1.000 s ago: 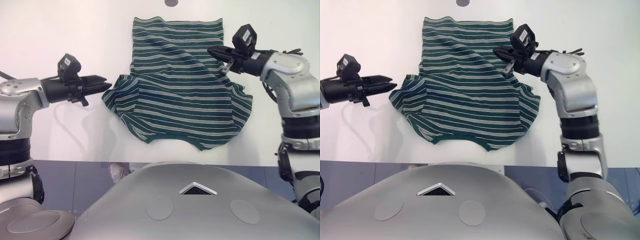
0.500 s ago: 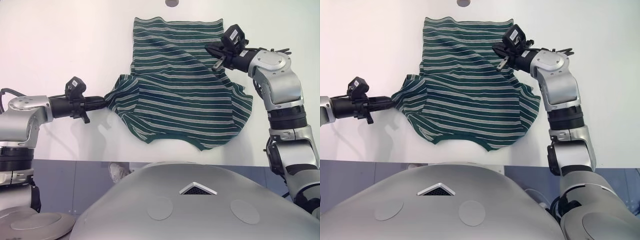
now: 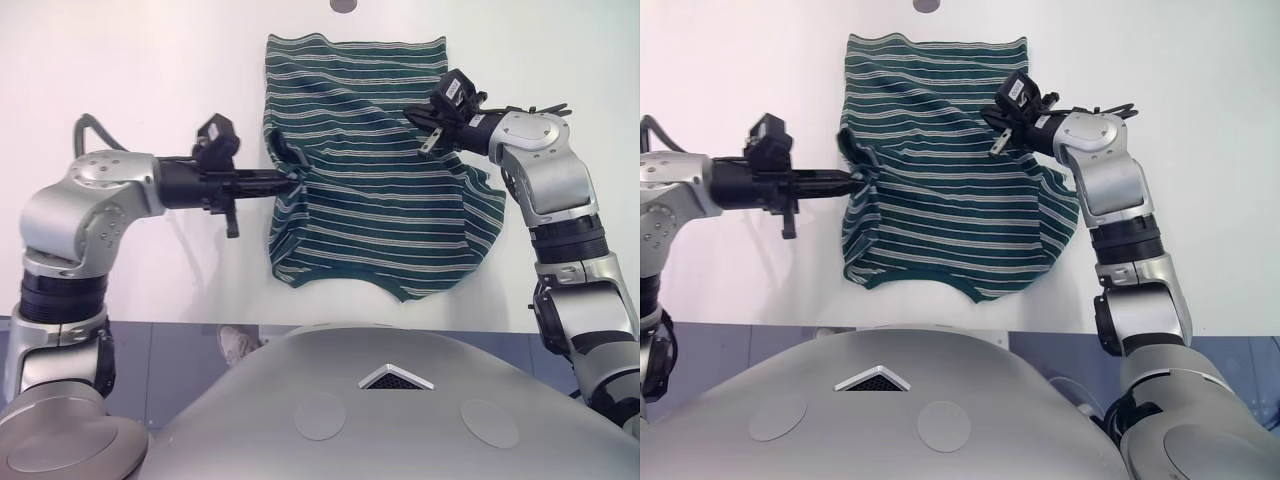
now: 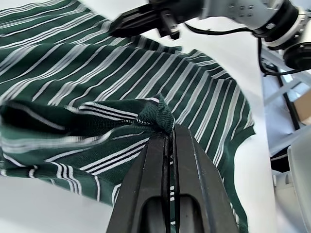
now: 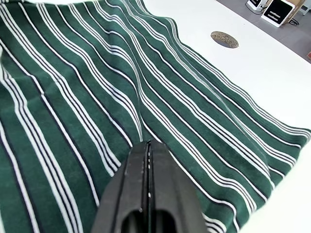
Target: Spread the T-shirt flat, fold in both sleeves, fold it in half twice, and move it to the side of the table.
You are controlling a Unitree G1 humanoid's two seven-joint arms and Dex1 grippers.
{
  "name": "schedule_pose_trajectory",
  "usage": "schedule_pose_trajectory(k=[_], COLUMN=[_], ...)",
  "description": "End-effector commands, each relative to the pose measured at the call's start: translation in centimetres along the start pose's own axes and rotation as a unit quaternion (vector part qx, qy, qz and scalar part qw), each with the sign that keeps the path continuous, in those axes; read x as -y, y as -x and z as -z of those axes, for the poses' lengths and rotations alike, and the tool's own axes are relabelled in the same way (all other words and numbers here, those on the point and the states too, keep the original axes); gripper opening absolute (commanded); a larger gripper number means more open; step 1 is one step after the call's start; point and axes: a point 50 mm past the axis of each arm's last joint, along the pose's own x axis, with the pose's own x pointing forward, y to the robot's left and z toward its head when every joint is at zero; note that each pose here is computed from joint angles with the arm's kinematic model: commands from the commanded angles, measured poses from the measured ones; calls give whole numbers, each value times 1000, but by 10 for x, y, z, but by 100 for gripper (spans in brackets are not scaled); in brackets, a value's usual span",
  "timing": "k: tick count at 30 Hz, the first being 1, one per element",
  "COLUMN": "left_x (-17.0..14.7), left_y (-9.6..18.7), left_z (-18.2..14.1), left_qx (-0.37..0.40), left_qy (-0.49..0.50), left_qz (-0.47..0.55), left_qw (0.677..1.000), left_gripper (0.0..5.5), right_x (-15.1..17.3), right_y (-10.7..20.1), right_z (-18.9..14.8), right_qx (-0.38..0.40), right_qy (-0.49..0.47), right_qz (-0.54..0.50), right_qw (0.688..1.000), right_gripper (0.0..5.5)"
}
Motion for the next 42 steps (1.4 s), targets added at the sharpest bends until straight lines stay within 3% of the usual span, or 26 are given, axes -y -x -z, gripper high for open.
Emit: schedule_pose_trajectory(k=[1,4,6,10,13,16,19,23,26,28,30,32,35,37,39,42], left_x=[-11,-15,-13,-6,-3,-14,-19,-51,-63,-63,-61,-60,-59,-58,-60,-63], left_y=[-29,-37,-36,-33,-31,-31,-32,-25,-25,-25,-25,-20,-9,-9,-11,-11], left_z=[22,41,42,13,3,-4,-20,-36,-29,-22,-20,-14,0,1,0,-3], left_qx=[-83,-137,-139,-84,-91,-65,-8,47,53,59,78,87,85,94,93,89], left_qy=[-30,-45,-60,-115,-158,-159,-156,-131,-116,-110,-101,-90,-74,-59,-62,-68], left_qz=[-60,-83,-74,-51,-53,-105,-119,-229,-277,-289,-296,-322,-362,-366,-365,-367], left_qw=[994,986,986,988,982,979,981,963,952,949,947,938,925,924,924,924], left_gripper=[28,87,87,87,87,137,141,141,141,98,53,17,0,0,0,0], right_x=[0,-2,-4,-1,10,16,24,35,53,75,90,79,45,26,13,0], right_y=[-1,1,3,1,-9,-15,-19,-30,-29,-6,43,92,140,151,141,117], right_z=[0,2,7,18,29,36,48,59,38,11,2,22,68,82,83,88], right_qx=[-5,-4,-14,-39,-57,-68,-85,-113,-27,90,170,143,19,-37,-58,-53], right_qy=[4,-5,-11,-24,-55,-64,-78,-79,-58,-149,-249,-284,-327,-351,-364,-420], right_qz=[-1,0,-1,9,42,60,88,131,210,253,267,264,247,208,162,140], right_qw=[1000,1000,1000,999,996,994,989,982,976,952,915,910,912,912,915,895], right_gripper=[0,0,0,0,0,0,0,0,0,45,91,129,183,203,203,203])
